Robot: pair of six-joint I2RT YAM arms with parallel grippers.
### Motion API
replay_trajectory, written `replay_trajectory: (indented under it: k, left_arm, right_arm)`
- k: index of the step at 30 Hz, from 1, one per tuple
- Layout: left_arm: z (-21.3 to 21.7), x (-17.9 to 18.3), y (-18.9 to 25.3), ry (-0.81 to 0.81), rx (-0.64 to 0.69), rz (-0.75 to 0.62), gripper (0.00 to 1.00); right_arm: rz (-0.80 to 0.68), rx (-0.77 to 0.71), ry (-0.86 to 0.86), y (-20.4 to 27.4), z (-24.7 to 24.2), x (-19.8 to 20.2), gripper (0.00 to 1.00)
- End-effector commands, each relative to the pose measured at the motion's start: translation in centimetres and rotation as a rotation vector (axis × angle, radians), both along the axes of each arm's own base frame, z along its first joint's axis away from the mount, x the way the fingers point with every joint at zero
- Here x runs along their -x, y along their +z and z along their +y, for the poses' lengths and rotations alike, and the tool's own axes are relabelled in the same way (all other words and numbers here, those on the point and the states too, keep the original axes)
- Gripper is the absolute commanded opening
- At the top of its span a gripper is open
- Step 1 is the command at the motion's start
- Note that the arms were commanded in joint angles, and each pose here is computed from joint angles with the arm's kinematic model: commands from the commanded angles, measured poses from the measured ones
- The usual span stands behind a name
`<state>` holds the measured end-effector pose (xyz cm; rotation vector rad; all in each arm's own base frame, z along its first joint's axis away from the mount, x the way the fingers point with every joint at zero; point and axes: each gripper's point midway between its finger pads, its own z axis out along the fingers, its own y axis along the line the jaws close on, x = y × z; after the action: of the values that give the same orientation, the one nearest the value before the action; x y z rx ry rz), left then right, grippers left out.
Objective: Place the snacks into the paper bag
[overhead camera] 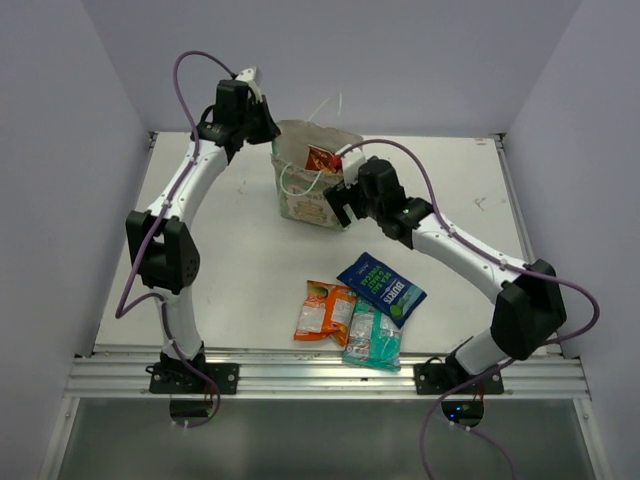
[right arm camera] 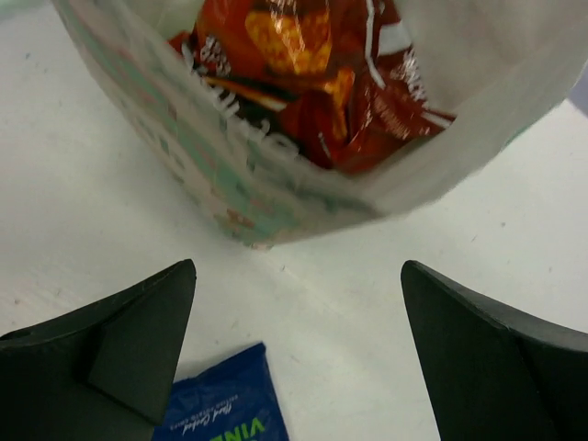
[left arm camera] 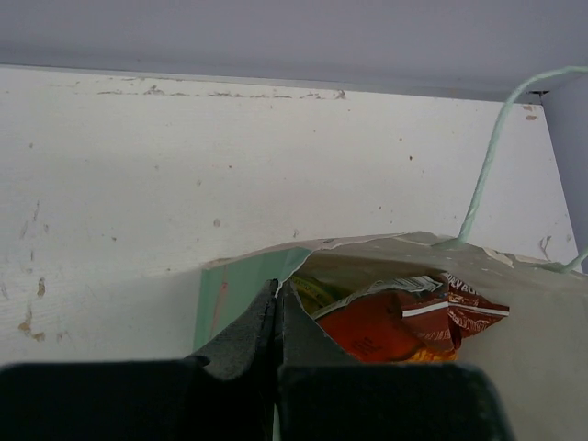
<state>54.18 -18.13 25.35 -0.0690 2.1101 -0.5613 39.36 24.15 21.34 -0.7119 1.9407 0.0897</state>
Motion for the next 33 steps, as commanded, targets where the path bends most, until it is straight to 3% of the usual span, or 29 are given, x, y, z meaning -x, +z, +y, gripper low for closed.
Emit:
replay_trajectory:
  k: [1, 5, 16, 27, 28, 29, 30, 33]
  left_arm:
    - [0.1, 0.6, 1.5, -0.004, -0.012, -0.032, 0.00]
    - [0.2, 1.0, 1.4, -0.004, -0.013, -0.026, 0.00]
    - [0.5, 1.2, 0.8, -0.002, -0.039, -0.002, 0.00]
    - [0.8, 1.5, 0.9, 0.001, -0.051, -0.002, 0.00]
    - [0.9, 1.5, 1.0, 0.003, -0.055, -0.005, 0.00]
    - [1.0, 1.5, 1.1, 0.003, -0.056, -0.006, 0.00]
    - [1.0, 1.4, 1.1, 0.005, -0.059, -0.009, 0.00]
    - [1.0, 1.3, 1.2, 0.006, -0.056, -0.015, 0.00]
  right_arm:
    - [-0.011, -0.102, 0.002, 1.7, -0.3, 2.0, 0.98]
    - [0.140, -0.084, 0.020, -5.7, -1.3, 5.6, 0.98]
    - [0.445, -0.032, 0.127, -15.2, -1.7, 11.6, 0.98]
    - [0.709, 0.055, 0.167, -20.7, 0.5, 12.0, 0.95]
    - [0.755, 0.069, 0.163, -21.1, 0.3, 12.7, 0.89]
    - [0.770, 0.077, 0.161, -21.3, 0.3, 12.6, 0.77]
    - [0.776, 0.086, 0.146, -21.6, 0.3, 12.4, 0.48]
    - [0.784, 0.110, 0.124, -21.5, -0.3, 12.5, 0.09]
